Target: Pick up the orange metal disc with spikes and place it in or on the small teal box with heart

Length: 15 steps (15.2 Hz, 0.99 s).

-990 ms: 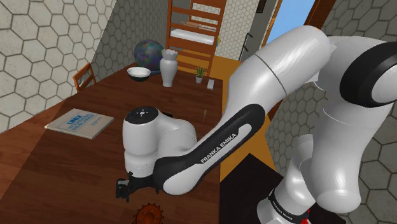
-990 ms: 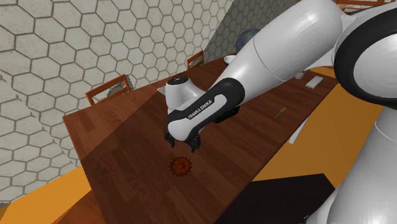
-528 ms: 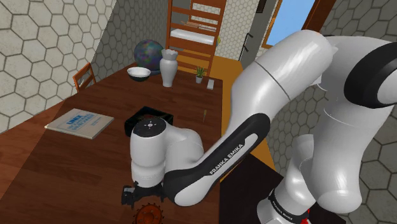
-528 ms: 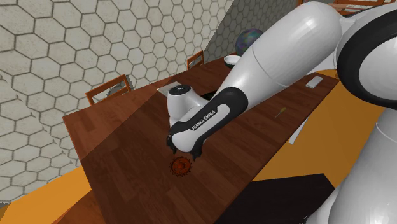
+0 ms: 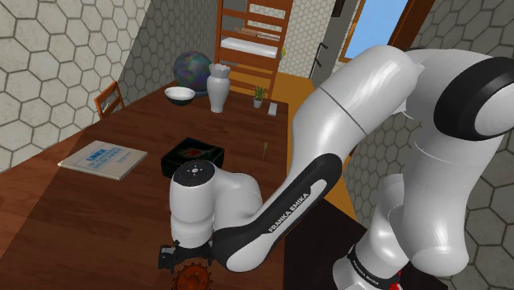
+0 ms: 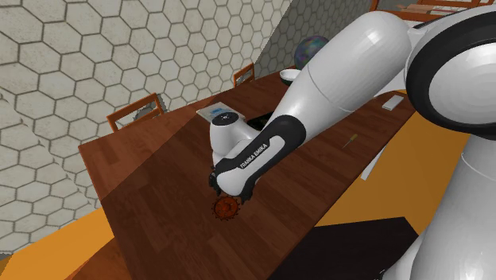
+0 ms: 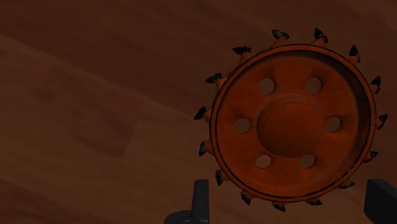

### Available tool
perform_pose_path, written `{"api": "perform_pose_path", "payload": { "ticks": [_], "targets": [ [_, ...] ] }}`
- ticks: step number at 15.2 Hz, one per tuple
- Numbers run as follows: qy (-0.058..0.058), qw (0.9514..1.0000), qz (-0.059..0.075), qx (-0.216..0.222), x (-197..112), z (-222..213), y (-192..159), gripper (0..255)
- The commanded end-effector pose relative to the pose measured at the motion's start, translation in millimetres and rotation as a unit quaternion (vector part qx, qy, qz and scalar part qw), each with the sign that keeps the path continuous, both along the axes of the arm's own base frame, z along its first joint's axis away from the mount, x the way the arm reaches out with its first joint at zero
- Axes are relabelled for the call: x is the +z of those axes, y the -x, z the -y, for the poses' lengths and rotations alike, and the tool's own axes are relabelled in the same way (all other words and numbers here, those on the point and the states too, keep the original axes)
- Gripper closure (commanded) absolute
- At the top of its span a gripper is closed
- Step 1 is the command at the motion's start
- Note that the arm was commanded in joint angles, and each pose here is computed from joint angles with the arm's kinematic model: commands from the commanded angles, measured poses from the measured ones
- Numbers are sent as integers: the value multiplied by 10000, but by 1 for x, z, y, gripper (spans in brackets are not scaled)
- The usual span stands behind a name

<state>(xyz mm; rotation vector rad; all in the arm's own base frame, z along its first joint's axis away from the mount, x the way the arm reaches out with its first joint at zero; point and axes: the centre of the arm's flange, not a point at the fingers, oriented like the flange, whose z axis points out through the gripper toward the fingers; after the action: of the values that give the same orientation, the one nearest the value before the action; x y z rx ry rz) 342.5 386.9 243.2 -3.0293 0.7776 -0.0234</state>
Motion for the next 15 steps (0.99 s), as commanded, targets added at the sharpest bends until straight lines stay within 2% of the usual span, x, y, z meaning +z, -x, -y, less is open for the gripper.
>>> {"api": "perform_pose_path", "payload": {
  "ticks": [1, 2, 3, 12, 15],
  "targets": [
    [0, 10000, 0, 0, 0, 0, 0, 0],
    [0, 10000, 0, 0, 0, 0, 0, 0],
    [0, 10000, 0, 0, 0, 0, 0, 255],
    [0, 10000, 0, 0, 0, 0, 0, 255],
    [0, 10000, 0, 0, 16, 0, 0, 255]
  ]
}}
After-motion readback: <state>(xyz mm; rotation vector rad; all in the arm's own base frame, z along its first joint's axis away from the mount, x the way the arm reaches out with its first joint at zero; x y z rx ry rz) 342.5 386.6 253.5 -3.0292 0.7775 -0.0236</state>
